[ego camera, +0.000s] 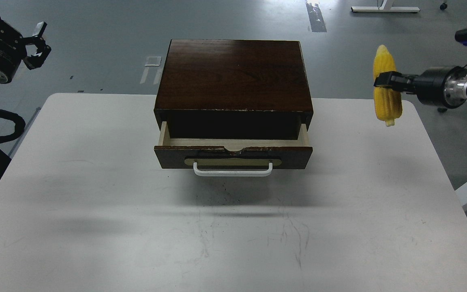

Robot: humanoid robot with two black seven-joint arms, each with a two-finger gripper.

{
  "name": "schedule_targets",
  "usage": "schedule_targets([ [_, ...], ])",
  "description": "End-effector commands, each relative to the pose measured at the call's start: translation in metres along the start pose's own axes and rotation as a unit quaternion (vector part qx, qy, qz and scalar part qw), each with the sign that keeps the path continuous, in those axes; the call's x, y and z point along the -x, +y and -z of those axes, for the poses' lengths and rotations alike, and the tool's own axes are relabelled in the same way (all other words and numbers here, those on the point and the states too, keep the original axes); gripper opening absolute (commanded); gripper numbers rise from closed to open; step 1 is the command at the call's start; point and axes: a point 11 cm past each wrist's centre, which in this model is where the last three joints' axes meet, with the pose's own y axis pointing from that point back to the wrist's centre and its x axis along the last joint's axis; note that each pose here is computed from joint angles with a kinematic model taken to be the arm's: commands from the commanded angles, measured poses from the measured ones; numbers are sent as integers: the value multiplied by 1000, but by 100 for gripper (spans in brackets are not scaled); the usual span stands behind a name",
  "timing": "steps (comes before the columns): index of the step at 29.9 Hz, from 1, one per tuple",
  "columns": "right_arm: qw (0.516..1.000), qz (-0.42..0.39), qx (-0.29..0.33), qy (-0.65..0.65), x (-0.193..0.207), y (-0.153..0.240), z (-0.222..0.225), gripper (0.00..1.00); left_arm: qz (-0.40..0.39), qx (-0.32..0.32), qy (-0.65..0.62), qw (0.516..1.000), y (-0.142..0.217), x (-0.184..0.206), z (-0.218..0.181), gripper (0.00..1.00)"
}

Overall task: Put corn in drawer with both arms
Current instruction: 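Lift the corn cob up and over the box with the right gripper, then lower the corn into the open drawer and open the right gripper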

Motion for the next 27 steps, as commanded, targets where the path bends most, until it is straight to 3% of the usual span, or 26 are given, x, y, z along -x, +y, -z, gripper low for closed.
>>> schedule_targets([
  [1, 996, -36, -42, 68, -43, 10, 57, 8, 0, -12, -1, 1000, 1, -1, 4, 98],
  [6, 970, -10, -129, 208, -28, -13, 153, 8, 2, -34, 2, 999, 1, 2, 9, 98],
  [12, 908, 12, -176, 379, 11, -29, 218, 8, 1, -36, 0, 999, 1, 0, 9, 98],
  [18, 881, 56, -211, 421, 60, -48, 247, 8, 3, -51, -9, 999, 5, -1, 17, 98],
  [27, 800, 82, -209, 557, 107, -63, 245, 8, 3, -51, -12, 999, 5, -2, 15, 98],
])
